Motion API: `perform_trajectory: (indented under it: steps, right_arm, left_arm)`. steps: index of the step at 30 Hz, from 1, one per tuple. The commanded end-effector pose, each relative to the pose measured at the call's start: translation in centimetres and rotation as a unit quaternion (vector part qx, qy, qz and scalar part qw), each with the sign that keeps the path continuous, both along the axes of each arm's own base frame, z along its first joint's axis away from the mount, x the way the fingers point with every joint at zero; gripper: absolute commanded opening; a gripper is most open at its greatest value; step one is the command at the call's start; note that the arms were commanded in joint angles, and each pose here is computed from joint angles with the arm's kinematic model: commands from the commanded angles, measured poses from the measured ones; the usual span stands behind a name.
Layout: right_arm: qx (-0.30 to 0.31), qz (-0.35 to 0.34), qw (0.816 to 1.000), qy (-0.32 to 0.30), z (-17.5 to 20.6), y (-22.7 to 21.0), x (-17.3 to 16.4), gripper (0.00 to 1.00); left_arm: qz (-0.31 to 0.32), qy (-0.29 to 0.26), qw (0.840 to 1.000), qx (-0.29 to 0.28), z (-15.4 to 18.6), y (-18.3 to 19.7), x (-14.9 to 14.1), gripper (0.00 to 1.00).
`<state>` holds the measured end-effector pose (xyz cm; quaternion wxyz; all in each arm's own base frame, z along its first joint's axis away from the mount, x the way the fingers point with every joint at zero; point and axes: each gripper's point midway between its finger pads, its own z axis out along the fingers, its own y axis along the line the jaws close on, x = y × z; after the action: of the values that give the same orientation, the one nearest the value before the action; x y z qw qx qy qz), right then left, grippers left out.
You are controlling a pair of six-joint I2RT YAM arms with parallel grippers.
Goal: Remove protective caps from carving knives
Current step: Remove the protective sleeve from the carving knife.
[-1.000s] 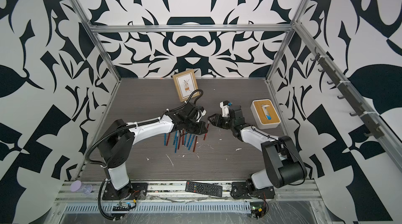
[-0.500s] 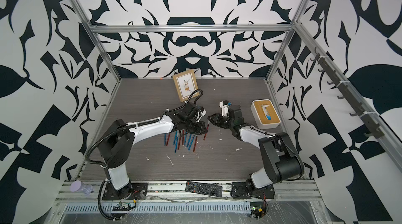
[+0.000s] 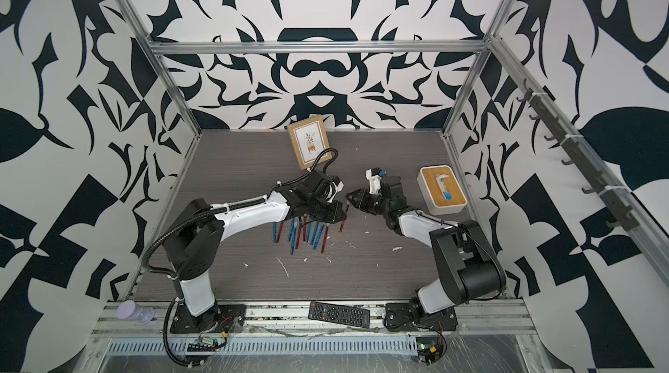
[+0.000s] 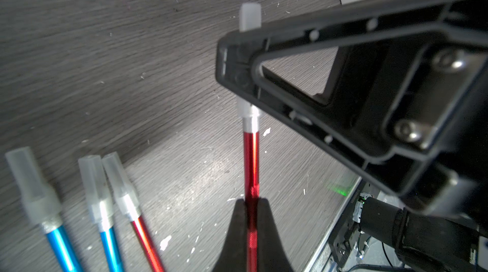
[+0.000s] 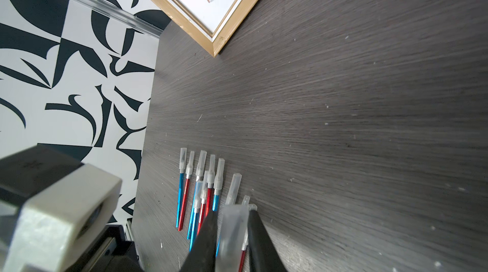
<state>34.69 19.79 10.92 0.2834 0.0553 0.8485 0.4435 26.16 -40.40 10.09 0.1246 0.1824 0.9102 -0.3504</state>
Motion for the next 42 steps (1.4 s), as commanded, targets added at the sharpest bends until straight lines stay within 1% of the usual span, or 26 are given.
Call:
perform_trajectory:
  steps: [1, 8, 15, 26, 42]
  right_arm:
    - [0.008, 0.005, 1.000, -0.015, 0.6, 0.4, 0.2, 0.16]
    - [0.008, 0.000, 1.000, -0.011, 0.5, 0.3, 0.4, 0.08]
    - [0.002, -0.009, 1.000, -0.012, 0.6, 0.1, 0.8, 0.03]
    - [0.007, -0.029, 0.999, -0.023, 1.8, -0.9, 2.5, 0.02]
    - [0.015, -0.034, 0.999, -0.025, 1.9, -1.1, 3.5, 0.01]
  left_arm:
    - [0.007, -0.005, 1.000, -0.005, 0.1, -0.3, 0.6, 0.00]
    - [0.005, -0.002, 1.000, -0.002, -0.4, -0.2, 0.5, 0.00]
    - [0.005, 0.000, 1.000, 0.001, -0.6, -0.1, 0.4, 0.00]
    - [-0.008, 0.016, 1.000, 0.011, -1.6, 0.4, -0.5, 0.00]
    - [-0.053, 0.044, 0.998, -0.006, -1.9, -0.5, -2.3, 0.00]
